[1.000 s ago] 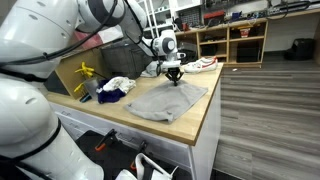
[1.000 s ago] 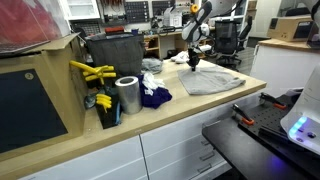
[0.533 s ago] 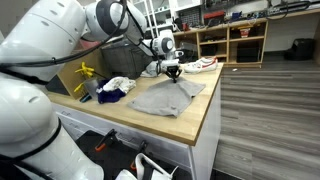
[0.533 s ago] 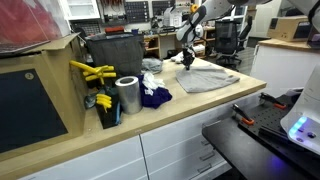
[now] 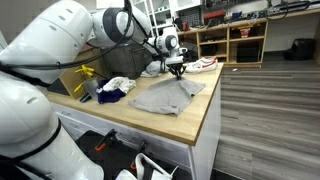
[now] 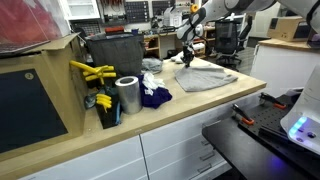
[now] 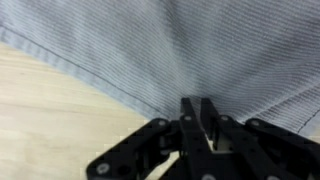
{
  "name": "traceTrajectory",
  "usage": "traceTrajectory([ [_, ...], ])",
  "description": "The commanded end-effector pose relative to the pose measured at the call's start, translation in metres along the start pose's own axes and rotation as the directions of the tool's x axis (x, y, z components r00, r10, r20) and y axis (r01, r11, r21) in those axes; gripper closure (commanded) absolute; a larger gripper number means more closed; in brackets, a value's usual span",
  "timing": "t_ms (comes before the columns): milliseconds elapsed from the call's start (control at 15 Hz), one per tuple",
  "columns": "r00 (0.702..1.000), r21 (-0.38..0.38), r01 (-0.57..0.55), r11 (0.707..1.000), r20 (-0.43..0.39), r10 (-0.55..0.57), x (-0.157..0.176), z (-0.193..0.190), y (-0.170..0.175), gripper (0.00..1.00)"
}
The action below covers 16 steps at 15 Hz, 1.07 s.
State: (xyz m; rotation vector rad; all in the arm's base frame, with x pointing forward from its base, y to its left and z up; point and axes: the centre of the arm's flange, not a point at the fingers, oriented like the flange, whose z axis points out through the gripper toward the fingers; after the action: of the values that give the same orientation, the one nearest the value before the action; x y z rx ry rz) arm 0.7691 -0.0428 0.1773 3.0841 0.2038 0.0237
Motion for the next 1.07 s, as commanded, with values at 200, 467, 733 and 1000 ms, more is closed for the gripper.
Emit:
traceTrajectory([
  [200, 0.961, 0.142, 0.184, 0.973, 0.181, -0.208, -0.058, -0.072, 0.046, 0.29],
  [467, 0.898, 0.245, 0.247, 0.938, 0.307, -0.316, -0.101, -0.089, 0.065, 0.01],
  [733, 0.819, 0.332, 0.288, 0.898, 0.400, -0.411, -0.139, -0.076, 0.063, 0.00],
  [1000, 0.753, 0.387, 0.328, 0.862, 0.445, -0.486, -0.165, -0.047, 0.050, 0.00],
])
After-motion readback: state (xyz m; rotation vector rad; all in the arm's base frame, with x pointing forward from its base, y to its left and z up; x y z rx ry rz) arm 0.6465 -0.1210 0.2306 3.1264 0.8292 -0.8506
